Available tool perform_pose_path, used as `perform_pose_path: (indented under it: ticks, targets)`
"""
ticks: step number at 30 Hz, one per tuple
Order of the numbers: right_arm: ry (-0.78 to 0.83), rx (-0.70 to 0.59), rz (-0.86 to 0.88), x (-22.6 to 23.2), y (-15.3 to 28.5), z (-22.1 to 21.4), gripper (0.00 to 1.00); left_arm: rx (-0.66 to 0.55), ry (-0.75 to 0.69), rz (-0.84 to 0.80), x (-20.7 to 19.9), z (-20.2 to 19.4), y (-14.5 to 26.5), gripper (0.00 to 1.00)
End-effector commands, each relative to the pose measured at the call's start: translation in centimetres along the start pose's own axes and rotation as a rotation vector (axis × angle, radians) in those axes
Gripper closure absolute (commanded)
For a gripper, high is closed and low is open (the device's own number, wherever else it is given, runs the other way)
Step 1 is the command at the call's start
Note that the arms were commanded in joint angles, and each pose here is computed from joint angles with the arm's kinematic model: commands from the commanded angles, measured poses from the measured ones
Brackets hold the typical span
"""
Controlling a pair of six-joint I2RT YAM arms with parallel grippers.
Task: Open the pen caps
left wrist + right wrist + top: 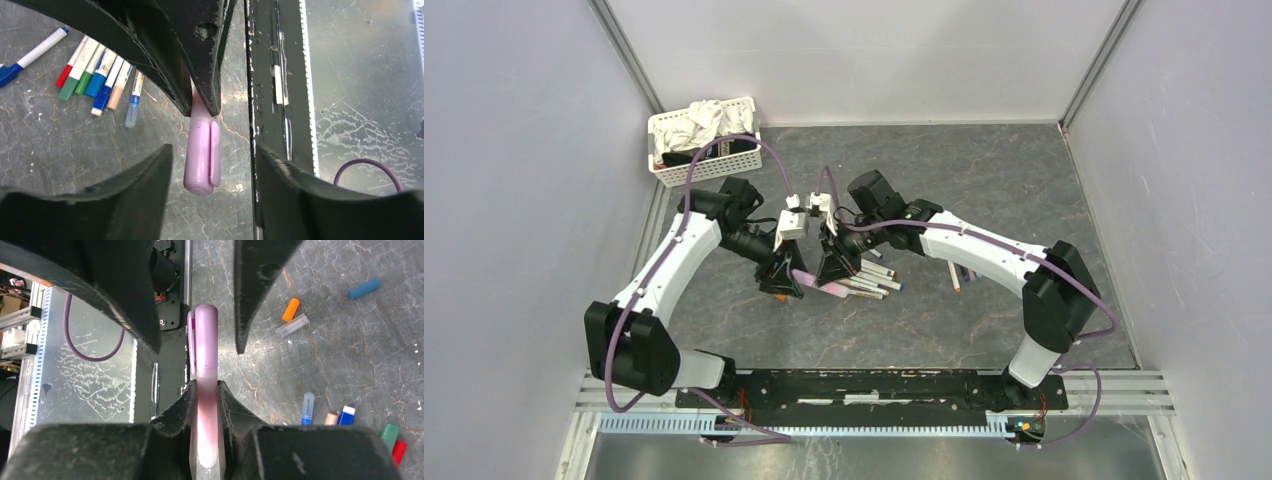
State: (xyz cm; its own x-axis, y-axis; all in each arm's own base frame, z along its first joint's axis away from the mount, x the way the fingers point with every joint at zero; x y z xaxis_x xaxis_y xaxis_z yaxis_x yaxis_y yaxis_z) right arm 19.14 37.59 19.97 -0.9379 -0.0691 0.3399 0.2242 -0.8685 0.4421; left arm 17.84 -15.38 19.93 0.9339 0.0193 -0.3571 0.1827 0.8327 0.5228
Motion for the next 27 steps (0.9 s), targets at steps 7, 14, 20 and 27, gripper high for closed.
perform_pose_path:
  ticks: [7, 14, 20, 27]
  targets:
    - [0.086, -0.087, 0.008, 1.3, 0.3, 3.3, 0.79, 0.008, -0.009, -0.069, -0.1, 0.9, -1.1, 0.79]
    - [0.043, -0.075, -0.058, 0.7, 0.8, -0.1, 0.54, 0.026, -0.007, -0.049, 0.0, 1.6, -0.6, 0.98]
    - [0.037, -0.109, -0.067, 1.1, 1.3, -1.0, 0.59, 0.01, 0.0, -0.02, -0.1, 2.2, -0.3, 0.98]
    - [0.061, -0.171, -0.074, 1.4, 2.0, 0.7, 0.85, -0.026, -0.001, -0.007, -1.0, 2.8, -0.1, 0.63]
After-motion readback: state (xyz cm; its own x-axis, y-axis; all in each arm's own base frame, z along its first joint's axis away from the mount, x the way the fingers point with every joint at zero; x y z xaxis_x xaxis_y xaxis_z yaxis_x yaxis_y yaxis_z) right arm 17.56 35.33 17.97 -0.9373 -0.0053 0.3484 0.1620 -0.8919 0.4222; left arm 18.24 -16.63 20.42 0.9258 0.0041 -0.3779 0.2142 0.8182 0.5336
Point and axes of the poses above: each gripper's point midway between its finger pads, its own y axis back along the fingers, its own x axis along the line the jaws close on, z = x × y, the point moved 3 cm from there along y, back along the fingers, and after that the axes turned 6 degrees about y, right-handed, at the moved point
